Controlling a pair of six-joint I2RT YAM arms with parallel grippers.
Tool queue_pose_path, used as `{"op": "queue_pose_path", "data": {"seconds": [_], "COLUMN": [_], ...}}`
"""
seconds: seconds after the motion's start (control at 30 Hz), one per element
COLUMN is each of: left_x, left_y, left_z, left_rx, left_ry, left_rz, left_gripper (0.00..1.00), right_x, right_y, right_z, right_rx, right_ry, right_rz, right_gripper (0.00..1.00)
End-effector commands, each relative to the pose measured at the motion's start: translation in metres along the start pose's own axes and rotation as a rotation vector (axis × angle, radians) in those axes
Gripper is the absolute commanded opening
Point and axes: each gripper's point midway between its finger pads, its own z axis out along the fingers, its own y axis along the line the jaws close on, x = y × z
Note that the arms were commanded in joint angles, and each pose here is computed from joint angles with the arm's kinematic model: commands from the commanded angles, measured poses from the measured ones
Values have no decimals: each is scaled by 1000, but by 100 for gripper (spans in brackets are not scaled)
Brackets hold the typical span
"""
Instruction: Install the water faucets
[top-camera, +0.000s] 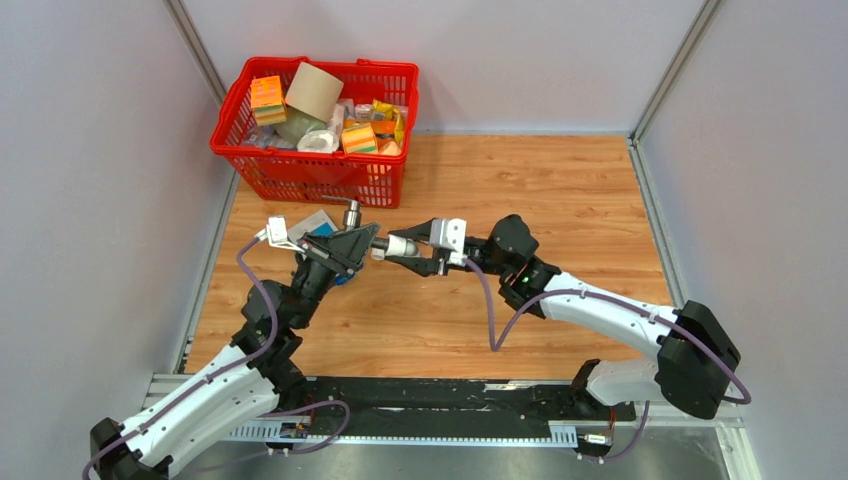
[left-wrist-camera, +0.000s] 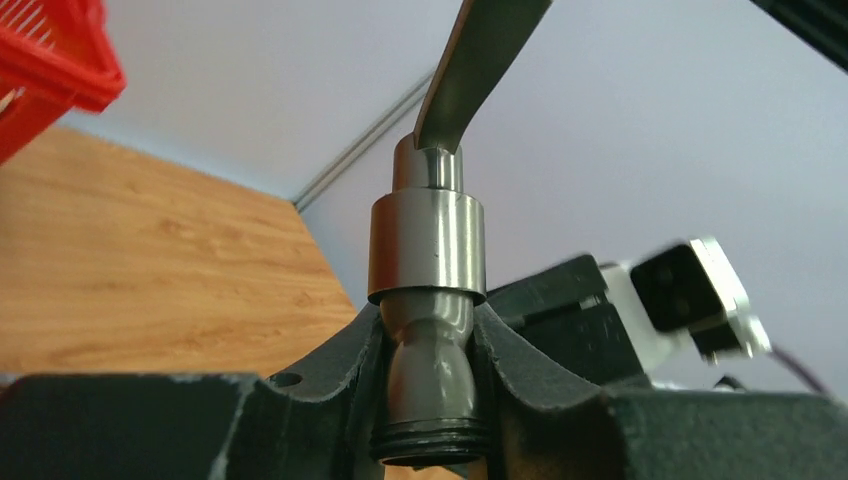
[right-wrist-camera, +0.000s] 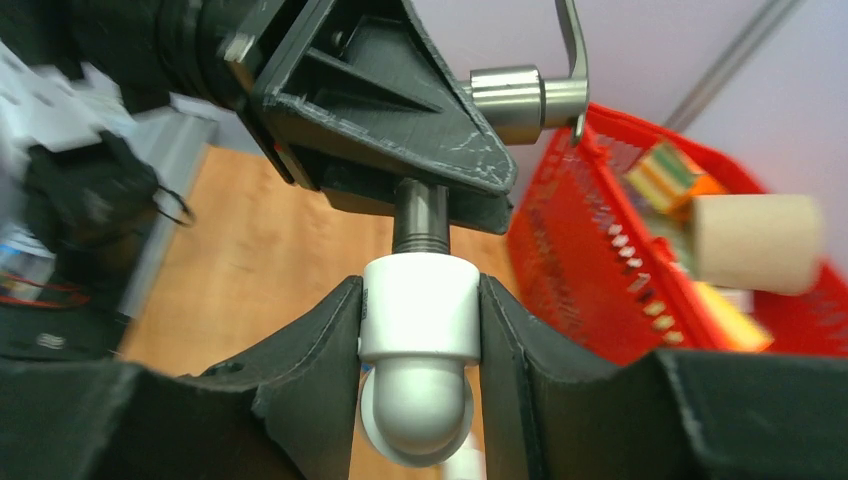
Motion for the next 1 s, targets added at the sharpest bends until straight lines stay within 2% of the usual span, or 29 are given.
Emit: {"op": "queue_pose_path", "data": {"seconds": [0.0, 0.03, 0.1, 0.2, 0.33, 0.47, 0.5, 0.53, 0.63, 0.7, 0.73, 0.77, 0.97], "left_x": [-25, -27, -14, -1, 2, 8, 6, 0, -10, -28, -33, -33, -40], "left_y": [-62, -71, -81, -86, -98, -93, -91, -87, -65, -34, -29, -6, 37], "left_z": [-15, -19, -28, -35, -54, -53, -51, -46, -36, -24, -22, -16, -6], "left_rx": [360, 415, 531, 623, 763, 763, 746, 695, 555, 344, 301, 184, -199], "left_ry": [-135, -159, -135, -112, -183, -168, -172, -188, -209, -262, -272, -255, -205], "left_rz": [336, 383, 488, 584, 674, 695, 687, 661, 560, 457, 418, 366, 82], "left_gripper": [0, 0, 0, 0, 0, 0, 0, 0, 0, 0, 0, 0, 0], "right_x": [-65, -66, -69, -75, -84, -76, -75, -72, -61, -54, -56, -54, -28], "right_y": [9, 8, 7, 7, 7, 4, 3, 0, -11, -19, -21, -24, -30], "right_z": [-8, -8, -10, -14, -20, -14, -14, -14, -14, -15, -18, -20, -34], "right_rx": [-144, -157, -191, -252, -319, -369, -362, -340, -226, -154, -130, -99, 38], "right_ry": [-157, -157, -152, -168, -219, -179, -184, -194, -202, -189, -187, -178, -93], "right_rz": [295, 340, 465, 585, 727, 856, 852, 834, 744, 633, 562, 508, 114], "right_gripper": [0, 0, 0, 0, 0, 0, 3, 17, 40, 62, 66, 70, 81]}}
